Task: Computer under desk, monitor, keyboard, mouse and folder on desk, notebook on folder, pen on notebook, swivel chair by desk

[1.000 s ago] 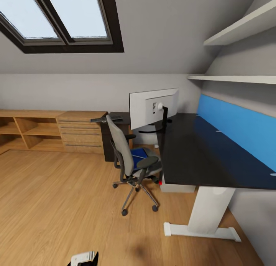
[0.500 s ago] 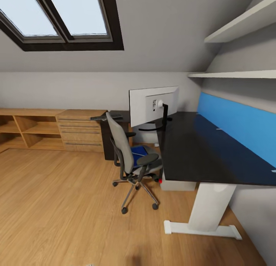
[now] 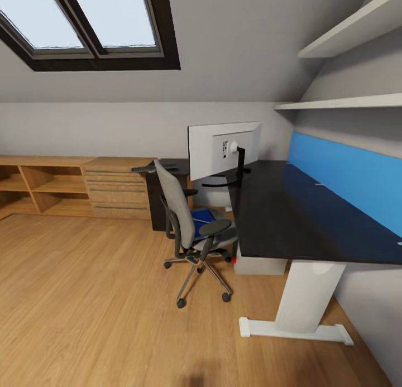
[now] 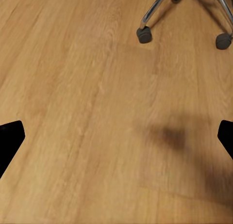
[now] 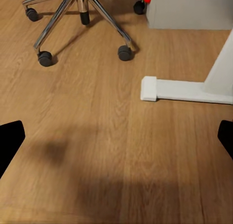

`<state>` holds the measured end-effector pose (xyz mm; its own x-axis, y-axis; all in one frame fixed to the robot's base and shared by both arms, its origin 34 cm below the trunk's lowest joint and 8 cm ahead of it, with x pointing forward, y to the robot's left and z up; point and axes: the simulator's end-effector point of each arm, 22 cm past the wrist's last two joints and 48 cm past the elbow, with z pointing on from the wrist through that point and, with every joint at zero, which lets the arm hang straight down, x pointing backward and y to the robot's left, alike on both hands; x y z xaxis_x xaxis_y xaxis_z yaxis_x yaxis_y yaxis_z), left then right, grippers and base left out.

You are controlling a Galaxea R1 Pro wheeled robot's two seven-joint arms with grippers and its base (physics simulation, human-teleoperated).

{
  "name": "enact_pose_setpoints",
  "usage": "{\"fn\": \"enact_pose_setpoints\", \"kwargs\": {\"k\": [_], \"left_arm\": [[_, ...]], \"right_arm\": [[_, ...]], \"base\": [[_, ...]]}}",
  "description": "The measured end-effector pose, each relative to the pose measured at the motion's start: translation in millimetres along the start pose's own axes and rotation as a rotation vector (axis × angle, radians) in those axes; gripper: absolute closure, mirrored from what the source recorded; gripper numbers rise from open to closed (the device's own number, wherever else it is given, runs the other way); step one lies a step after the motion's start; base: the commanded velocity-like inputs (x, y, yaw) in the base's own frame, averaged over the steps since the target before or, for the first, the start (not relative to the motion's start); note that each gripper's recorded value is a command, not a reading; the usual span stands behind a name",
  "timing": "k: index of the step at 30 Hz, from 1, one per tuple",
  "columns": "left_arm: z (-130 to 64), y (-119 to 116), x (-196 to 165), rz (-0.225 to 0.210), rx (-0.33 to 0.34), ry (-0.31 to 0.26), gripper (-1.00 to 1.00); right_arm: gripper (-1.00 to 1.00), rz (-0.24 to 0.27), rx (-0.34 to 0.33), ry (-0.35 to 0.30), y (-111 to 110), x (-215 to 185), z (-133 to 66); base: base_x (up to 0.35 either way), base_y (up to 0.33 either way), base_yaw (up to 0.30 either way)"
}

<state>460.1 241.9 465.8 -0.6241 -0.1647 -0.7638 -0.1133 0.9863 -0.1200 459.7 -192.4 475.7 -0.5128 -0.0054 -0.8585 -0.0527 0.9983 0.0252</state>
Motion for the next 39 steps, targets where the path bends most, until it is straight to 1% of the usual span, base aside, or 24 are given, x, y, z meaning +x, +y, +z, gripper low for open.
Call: {"fn": "enact_pose_setpoints", "kwargs": {"k": [7,11,14,15,17,19,22,23,24,25,29,34,39], "left_arm": [[7.3,2.2,11.3,0.001,0.000,-0.003,-1.00],[11.5,3.7,18.0,0.000,-0.001,-0.003,-1.00],[14.6,4.5,22.7,0.000,-0.001,-0.005,-1.00],[15.7,4.8,24.3,0.000,-0.001,-0.006,-1.00],[17.7,5.4,27.8,0.000,-0.001,-0.006,-1.00],[19.8,6.3,31.3,0.000,-0.001,-0.006,-1.00],[20.0,7.3,30.5,0.001,-0.003,-0.008,-1.00],[20.2,7.5,28.6,0.001,-0.003,-0.012,-1.00],[20.4,7.4,27.1,0.001,-0.003,-0.015,-1.00],[20.7,7.3,23.3,0.000,-0.003,-0.023,-1.00],[21.3,7.4,15.6,-0.002,-0.003,-0.039,-1.00],[21.5,8.7,12.8,-0.006,-0.006,-0.045,-1.00],[21.6,8.3,12.4,-0.005,-0.005,-0.045,-1.00]], "right_arm": [[-1.00,-0.001,0.000,0.000,0.3,13.3,5.4],[-1.00,0.010,0.010,-0.009,-0.5,16.1,9.7],[-1.00,0.022,0.035,-0.034,-2.1,8.8,15.4],[-1.00,0.031,0.055,-0.045,-1.1,2.7,18.2],[-1.00,0.041,0.079,-0.049,0.1,-1.7,22.2],[-1.00,0.050,0.109,-0.041,-0.3,-9.1,29.0],[-1.00,0.053,0.127,-0.040,-1.4,-38.3,46.5],[-1.00,0.052,0.130,-0.046,-1.3,-56.8,57.5],[-1.00,0.052,0.130,-0.053,-1.3,-68.2,63.9],[-1.00,0.049,0.129,-0.063,-0.2,-87.6,74.3],[-1.00,0.039,0.125,-0.081,0.8,-134.6,98.8],[-1.00,0.030,0.124,-0.101,0.7,-176.3,119.6],[-1.00,0.044,0.127,-0.106,-0.4,-187.6,125.0]], "base": [[0.000,0.000,0.000],[0.000,0.000,0.000],[0.000,0.000,0.000],[0.000,0.000,0.000],[0.000,0.000,0.000],[0.000,0.000,0.000],[0.000,0.000,0.000],[0.000,0.000,0.000],[0.000,0.000,0.000],[0.000,0.000,0.000],[0.000,0.000,0.000],[0.000,0.000,0.000],[0.038,0.000,0.000]]}}
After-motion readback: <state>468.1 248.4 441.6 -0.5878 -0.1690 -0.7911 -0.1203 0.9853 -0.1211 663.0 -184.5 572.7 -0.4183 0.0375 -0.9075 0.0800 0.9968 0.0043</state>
